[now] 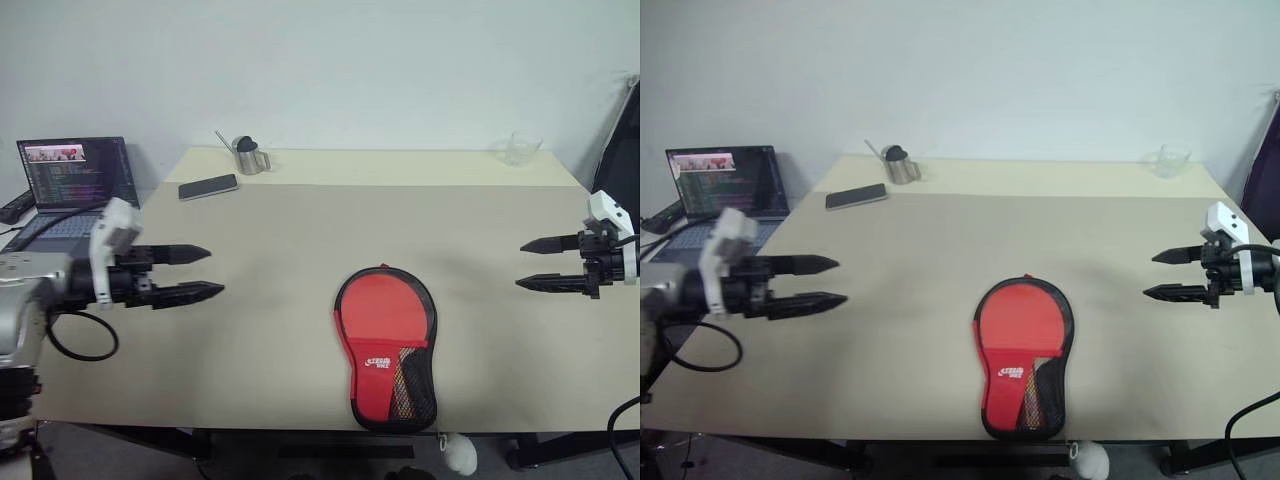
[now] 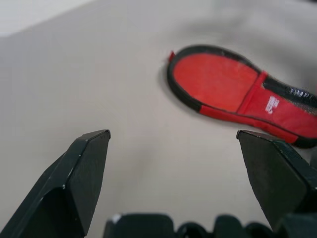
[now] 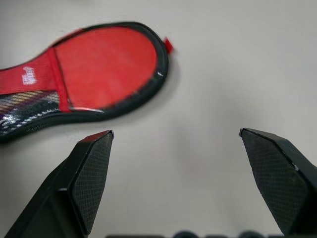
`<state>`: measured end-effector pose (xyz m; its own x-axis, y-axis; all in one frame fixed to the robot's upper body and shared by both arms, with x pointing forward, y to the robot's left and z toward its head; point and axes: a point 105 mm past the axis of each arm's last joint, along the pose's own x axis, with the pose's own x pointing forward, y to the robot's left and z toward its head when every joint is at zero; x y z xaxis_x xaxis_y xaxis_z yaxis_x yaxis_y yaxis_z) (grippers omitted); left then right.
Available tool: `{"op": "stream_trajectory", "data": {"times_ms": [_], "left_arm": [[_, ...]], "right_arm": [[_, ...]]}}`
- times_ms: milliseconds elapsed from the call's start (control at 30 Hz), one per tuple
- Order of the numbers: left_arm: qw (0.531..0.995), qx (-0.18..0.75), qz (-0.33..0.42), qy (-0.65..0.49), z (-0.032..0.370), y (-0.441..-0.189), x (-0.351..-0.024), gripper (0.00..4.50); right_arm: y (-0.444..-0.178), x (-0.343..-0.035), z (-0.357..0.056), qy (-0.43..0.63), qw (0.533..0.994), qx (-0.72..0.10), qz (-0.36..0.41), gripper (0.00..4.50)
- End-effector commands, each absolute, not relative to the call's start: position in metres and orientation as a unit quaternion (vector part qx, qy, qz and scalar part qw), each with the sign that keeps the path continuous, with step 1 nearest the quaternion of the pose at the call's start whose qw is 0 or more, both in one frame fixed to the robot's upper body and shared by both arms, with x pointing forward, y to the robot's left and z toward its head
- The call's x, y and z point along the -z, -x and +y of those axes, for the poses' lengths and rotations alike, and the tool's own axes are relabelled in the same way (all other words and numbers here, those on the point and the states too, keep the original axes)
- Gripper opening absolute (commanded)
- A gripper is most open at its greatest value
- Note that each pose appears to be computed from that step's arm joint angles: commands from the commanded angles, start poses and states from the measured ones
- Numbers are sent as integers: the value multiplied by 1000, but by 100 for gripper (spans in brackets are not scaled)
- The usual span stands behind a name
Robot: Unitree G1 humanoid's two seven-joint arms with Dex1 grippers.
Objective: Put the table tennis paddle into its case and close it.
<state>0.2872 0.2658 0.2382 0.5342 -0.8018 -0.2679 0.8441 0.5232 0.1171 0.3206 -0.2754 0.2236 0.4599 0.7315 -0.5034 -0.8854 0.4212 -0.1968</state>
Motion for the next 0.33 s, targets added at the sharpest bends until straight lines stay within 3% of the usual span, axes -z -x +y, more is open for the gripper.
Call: {"op": "stream_trajectory", "data": {"times_ms": [33, 333], "left_arm": [[867, 464, 78, -161, 270, -281, -252, 450], [879, 439, 91, -160, 280, -266, -247, 450]], "right_arm": [[-300, -238, -269, 248, 793, -530, 170, 449], [-295, -239, -246, 249, 781, -554, 144, 449]]}}
